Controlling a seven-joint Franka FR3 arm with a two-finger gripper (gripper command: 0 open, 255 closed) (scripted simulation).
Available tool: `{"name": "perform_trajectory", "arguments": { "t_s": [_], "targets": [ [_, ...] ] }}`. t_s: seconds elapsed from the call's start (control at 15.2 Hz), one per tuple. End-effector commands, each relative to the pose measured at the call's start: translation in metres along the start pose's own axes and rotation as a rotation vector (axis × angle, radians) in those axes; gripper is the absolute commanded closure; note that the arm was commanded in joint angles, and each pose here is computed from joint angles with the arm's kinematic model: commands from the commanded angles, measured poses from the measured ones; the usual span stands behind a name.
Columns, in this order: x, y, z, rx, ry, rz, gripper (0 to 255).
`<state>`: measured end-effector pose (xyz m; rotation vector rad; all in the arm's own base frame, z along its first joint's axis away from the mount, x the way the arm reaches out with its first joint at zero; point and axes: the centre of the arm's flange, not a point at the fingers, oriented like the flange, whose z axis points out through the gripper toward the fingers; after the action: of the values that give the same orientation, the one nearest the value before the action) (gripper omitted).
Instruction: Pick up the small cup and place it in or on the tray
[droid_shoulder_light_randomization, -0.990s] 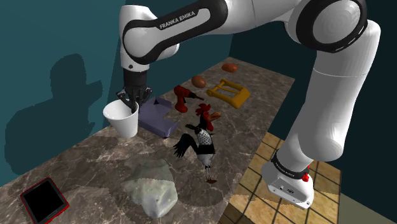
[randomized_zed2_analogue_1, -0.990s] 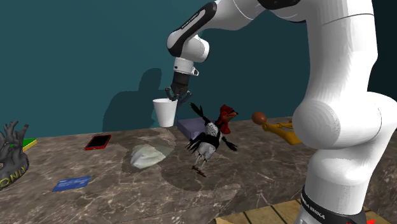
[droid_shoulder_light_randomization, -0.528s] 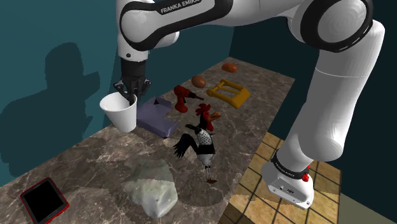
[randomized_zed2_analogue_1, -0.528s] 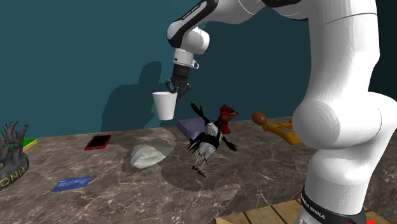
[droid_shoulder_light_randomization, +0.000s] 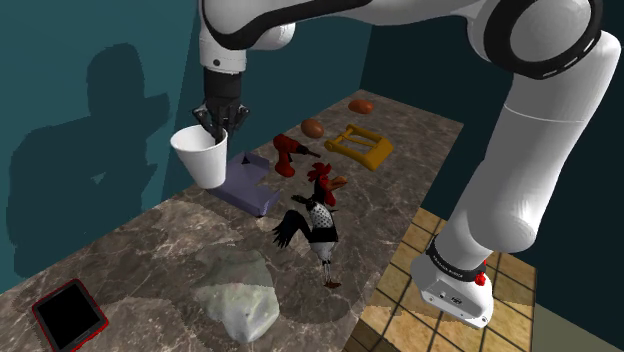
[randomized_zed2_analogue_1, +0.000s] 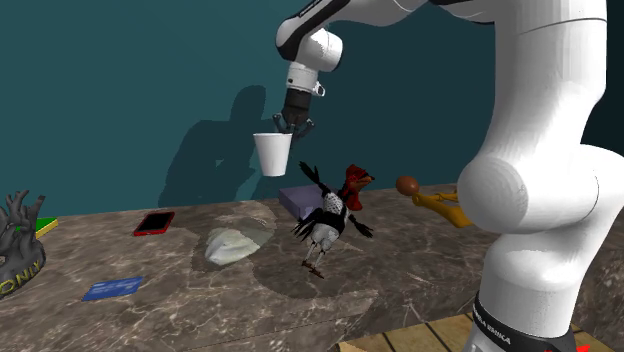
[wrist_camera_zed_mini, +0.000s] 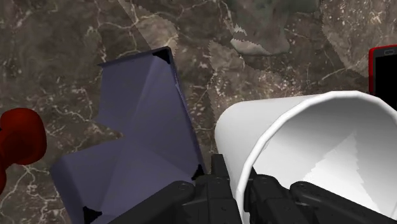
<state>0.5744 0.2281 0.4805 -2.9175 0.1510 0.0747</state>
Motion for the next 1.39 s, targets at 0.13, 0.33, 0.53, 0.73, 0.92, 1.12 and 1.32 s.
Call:
{"name": "perform_trajectory", "arguments": {
  "t_s": [0.13, 0.33, 0.53, 0.73, 0.92, 1.12, 1.32],
  "targets": [
    [0.006, 0.045, -0.021, 0.0, 0.0, -0.001, 255],
    [0.012, 0.081, -0.036, 0.0, 0.0, -0.001, 255],
    [0.018, 0.117, -0.052, 0.0, 0.0, -0.001, 255],
    [0.019, 0.125, -0.044, 0.0, 0.0, -0.001, 255],
    [0.02, 0.129, -0.029, 0.0, 0.0, -0.001, 255],
    [0.021, 0.132, -0.013, 0.0, 0.0, -0.001, 255],
    [0.022, 0.136, 0.002, 0.0, 0.0, -0.001, 255]
  ]
}}
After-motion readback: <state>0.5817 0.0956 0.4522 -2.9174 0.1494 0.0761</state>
